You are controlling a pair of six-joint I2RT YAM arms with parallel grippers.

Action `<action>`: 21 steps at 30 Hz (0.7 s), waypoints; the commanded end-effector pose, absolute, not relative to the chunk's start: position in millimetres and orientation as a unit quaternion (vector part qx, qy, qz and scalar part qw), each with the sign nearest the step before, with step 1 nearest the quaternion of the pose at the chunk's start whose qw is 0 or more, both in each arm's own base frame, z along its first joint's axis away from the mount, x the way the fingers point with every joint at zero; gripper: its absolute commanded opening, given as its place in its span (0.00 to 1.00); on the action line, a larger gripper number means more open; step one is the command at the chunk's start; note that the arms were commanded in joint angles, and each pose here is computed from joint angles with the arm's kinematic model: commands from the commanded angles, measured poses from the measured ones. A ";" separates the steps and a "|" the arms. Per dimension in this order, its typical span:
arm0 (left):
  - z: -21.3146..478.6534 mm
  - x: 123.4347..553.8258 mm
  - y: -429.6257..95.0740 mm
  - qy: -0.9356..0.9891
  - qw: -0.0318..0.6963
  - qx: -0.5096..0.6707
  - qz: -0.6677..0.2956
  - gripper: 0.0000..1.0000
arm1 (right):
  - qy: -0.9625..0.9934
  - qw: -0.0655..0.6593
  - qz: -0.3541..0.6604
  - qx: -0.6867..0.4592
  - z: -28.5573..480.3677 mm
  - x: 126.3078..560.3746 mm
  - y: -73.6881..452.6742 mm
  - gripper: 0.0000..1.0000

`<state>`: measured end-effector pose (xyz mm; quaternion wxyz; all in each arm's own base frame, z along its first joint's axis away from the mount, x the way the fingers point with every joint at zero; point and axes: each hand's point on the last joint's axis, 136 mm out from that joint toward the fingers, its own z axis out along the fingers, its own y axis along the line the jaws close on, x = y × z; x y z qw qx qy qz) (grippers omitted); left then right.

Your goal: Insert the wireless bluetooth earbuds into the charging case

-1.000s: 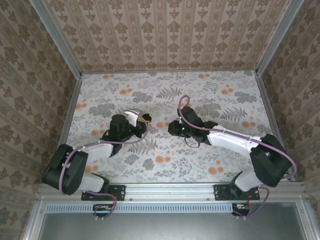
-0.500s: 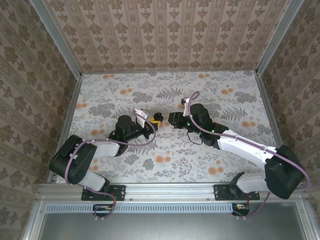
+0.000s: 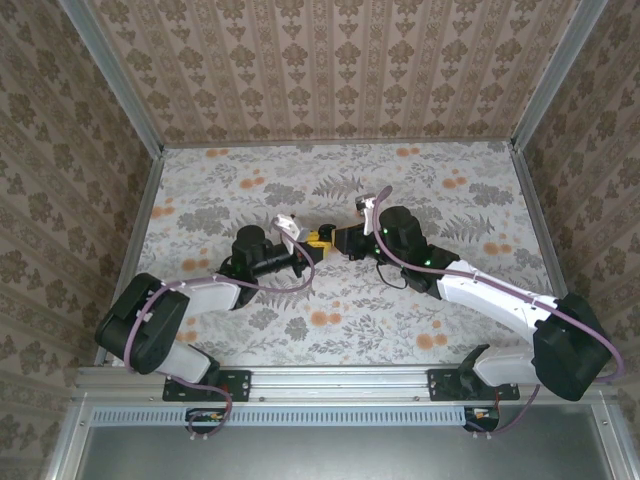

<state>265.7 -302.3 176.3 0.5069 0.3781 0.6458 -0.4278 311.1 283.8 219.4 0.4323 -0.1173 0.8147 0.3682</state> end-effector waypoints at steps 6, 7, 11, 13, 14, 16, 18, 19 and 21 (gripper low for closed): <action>196.6 259.8 -307.9 0.620 0.519 0.399 -0.432 0.10 | 0.777 0.482 0.385 -0.127 259.9 315.6 288.5 0.22; 196.6 259.8 -308.1 0.620 0.519 0.400 -0.432 0.10 | 0.776 0.483 0.384 -0.127 259.3 315.8 288.7 0.22; 199.2 259.4 -309.3 0.617 0.520 0.400 -0.434 0.10 | 0.775 0.488 0.381 -0.127 260.6 317.0 289.0 0.22; 200.3 259.3 -310.0 0.616 0.520 0.400 -0.435 0.10 | 0.775 0.488 0.381 -0.128 260.5 317.4 289.0 0.22; 200.6 259.5 -310.2 0.616 0.520 0.400 -0.435 0.10 | 0.775 0.488 0.380 -0.129 260.0 317.6 289.3 0.22; 202.4 260.0 -310.4 0.615 0.522 0.400 -0.435 0.10 | 0.777 0.486 0.379 -0.128 257.9 318.2 289.4 0.22; 203.9 260.5 -310.4 0.615 0.523 0.399 -0.435 0.10 | 0.779 0.485 0.377 -0.128 255.8 318.3 289.5 0.22; 205.2 260.2 -310.9 0.613 0.523 0.400 -0.436 0.10 | 0.781 0.483 0.375 -0.127 253.4 318.6 289.1 0.22; 208.1 260.1 -311.0 0.610 0.526 0.400 -0.437 0.10 | 0.782 0.483 0.373 -0.126 251.1 319.6 289.0 0.22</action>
